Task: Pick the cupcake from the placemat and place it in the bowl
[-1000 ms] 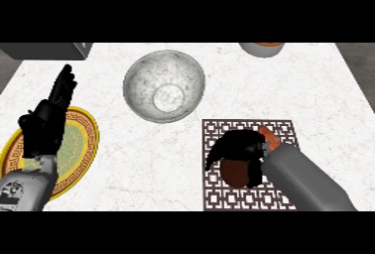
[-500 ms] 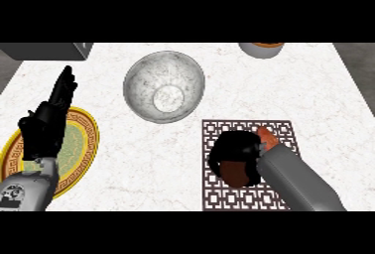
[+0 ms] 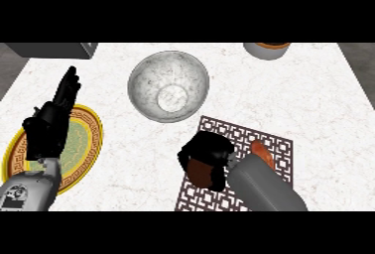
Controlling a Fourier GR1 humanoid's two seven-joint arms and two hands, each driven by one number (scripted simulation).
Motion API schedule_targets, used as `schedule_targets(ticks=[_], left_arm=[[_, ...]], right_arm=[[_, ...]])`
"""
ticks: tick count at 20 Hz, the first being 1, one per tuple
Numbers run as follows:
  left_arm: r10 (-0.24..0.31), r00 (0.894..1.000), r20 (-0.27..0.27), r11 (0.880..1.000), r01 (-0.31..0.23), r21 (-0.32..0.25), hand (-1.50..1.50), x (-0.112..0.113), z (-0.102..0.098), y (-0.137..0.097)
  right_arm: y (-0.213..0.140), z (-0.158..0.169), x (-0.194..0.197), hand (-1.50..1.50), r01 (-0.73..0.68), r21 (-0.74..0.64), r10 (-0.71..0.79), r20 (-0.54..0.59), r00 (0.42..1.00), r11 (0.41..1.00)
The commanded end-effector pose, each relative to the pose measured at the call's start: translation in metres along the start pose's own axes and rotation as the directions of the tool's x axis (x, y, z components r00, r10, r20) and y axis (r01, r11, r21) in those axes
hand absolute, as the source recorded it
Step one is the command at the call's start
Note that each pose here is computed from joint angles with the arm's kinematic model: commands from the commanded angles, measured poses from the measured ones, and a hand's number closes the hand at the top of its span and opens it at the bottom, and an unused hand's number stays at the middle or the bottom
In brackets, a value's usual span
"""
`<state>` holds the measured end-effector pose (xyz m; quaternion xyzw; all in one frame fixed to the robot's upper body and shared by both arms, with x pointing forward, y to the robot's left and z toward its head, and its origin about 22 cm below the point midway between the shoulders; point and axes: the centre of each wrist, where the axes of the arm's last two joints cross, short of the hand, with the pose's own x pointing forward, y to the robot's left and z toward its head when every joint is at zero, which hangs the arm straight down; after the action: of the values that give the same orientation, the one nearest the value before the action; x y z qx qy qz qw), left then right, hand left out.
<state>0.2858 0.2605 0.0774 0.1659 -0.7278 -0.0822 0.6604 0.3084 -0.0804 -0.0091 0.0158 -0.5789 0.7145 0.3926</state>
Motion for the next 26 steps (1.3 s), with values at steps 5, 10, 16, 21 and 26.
schedule_targets(ticks=[5, 10, 16, 21, 26], left_arm=[[0.011, 1.000, 0.012, 0.999, -0.010, -0.039, 0.00, 0.003, -0.003, -0.008], [0.024, 1.000, 0.014, 0.998, -0.023, -0.060, 0.00, 0.006, -0.004, -0.016], [0.008, 1.000, 0.007, 0.997, -0.008, -0.075, 0.00, 0.005, -0.008, -0.015], [0.019, 1.000, 0.019, 0.996, -0.017, -0.090, 0.00, 0.007, -0.010, -0.027], [0.011, 0.999, 0.050, 0.996, -0.007, -0.087, 0.00, 0.016, -0.015, -0.024]], right_arm=[[-0.016, -0.007, 0.029, 1.50, 0.087, -0.334, -0.167, -0.221, 0.961, 0.939], [-0.048, -0.005, 0.056, 1.50, 0.088, -0.587, -0.268, -0.227, 0.937, 0.805], [-0.070, -0.011, 0.086, 1.50, 0.011, -0.775, -0.388, -0.304, 0.870, 0.632], [-0.093, -0.020, 0.113, 1.50, -0.034, -0.865, -0.491, -0.316, 0.812, 0.501], [-0.108, -0.034, 0.129, 1.50, -0.080, -0.928, -0.582, -0.294, 0.758, 0.365]])
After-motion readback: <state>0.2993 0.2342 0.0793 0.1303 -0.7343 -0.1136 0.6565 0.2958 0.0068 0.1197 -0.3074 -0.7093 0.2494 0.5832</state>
